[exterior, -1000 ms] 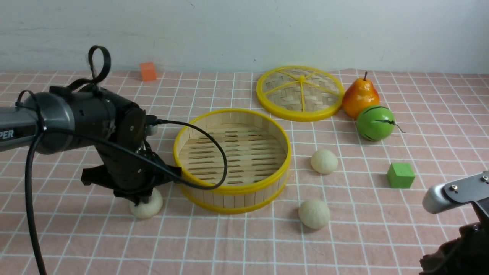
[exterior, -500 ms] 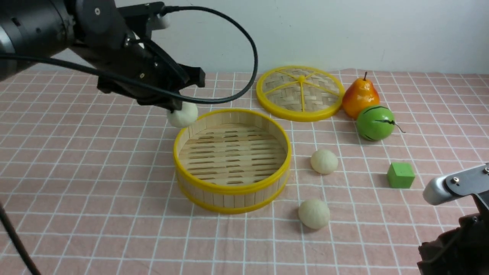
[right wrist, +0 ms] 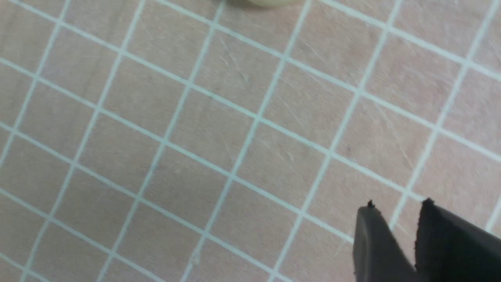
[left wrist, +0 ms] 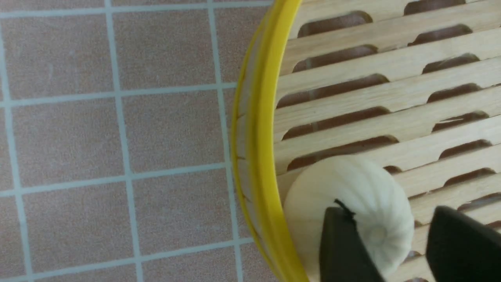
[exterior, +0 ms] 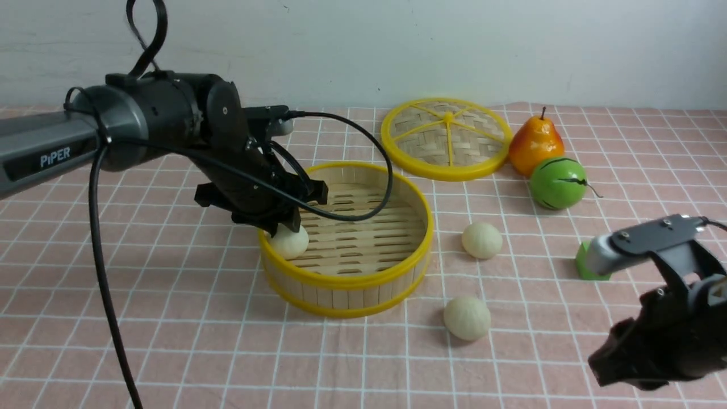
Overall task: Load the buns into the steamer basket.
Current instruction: Use the left arm to put the steamed stuffed bun into the steamer, then use the right arm to grab a steamed stuffed bun
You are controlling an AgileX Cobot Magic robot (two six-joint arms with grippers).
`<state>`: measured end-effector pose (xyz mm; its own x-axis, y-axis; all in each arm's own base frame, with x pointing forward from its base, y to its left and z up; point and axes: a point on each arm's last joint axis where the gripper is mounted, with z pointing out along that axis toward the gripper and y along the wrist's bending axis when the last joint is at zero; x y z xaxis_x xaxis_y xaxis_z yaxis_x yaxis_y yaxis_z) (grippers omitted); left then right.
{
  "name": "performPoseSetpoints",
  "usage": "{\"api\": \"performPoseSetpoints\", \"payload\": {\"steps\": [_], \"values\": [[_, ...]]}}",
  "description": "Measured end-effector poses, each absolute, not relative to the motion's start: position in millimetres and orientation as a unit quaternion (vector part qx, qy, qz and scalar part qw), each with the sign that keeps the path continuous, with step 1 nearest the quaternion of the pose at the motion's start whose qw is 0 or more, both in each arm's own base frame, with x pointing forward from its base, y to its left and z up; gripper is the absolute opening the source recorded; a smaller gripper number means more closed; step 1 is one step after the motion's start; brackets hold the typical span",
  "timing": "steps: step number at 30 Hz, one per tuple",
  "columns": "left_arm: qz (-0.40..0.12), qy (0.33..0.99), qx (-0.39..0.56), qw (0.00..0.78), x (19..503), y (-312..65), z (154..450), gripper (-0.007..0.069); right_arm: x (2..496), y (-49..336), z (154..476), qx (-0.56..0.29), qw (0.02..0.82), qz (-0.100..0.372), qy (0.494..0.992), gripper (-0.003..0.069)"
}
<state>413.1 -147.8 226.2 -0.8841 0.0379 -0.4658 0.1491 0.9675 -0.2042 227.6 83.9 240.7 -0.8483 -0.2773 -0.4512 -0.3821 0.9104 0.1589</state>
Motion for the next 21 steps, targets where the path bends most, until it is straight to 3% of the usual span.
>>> {"api": "performPoseSetpoints", "payload": {"steps": [3,6,9,12,16,18,21], "values": [[-0.121,0.961,0.049,0.245,409.7,-146.8,237.9,0.0402,242.3,101.1,245.5,-0.199,0.211,0.129,0.948,0.0240],[-0.133,0.948,0.052,0.284,394.9,-142.0,281.4,0.0426,263.5,125.0,251.1,-0.223,0.210,0.136,0.942,0.0279],[-0.152,0.923,0.058,0.350,354.2,-128.9,357.5,0.0355,294.8,143.7,253.2,-0.231,0.210,0.140,0.940,0.0289],[-0.166,0.903,0.062,0.391,308.4,-114.1,404.8,0.0249,316.2,152.2,245.3,-0.235,0.205,0.134,0.941,0.0295],[-0.169,0.891,0.065,0.416,257.2,-96.6,422.9,0.0134,336.2,160.3,229.3,-0.237,0.191,0.128,0.944,0.0297],[-0.152,0.884,0.070,0.436,215.8,-79.5,419.7,0.0050,348.5,165.4,214.7,-0.240,0.179,0.123,0.946,0.0298],[-0.128,0.882,0.067,0.449,185.4,-64.7,402.3,-0.0004,355.1,169.2,199.2,-0.240,0.160,0.121,0.950,0.0295]]}}
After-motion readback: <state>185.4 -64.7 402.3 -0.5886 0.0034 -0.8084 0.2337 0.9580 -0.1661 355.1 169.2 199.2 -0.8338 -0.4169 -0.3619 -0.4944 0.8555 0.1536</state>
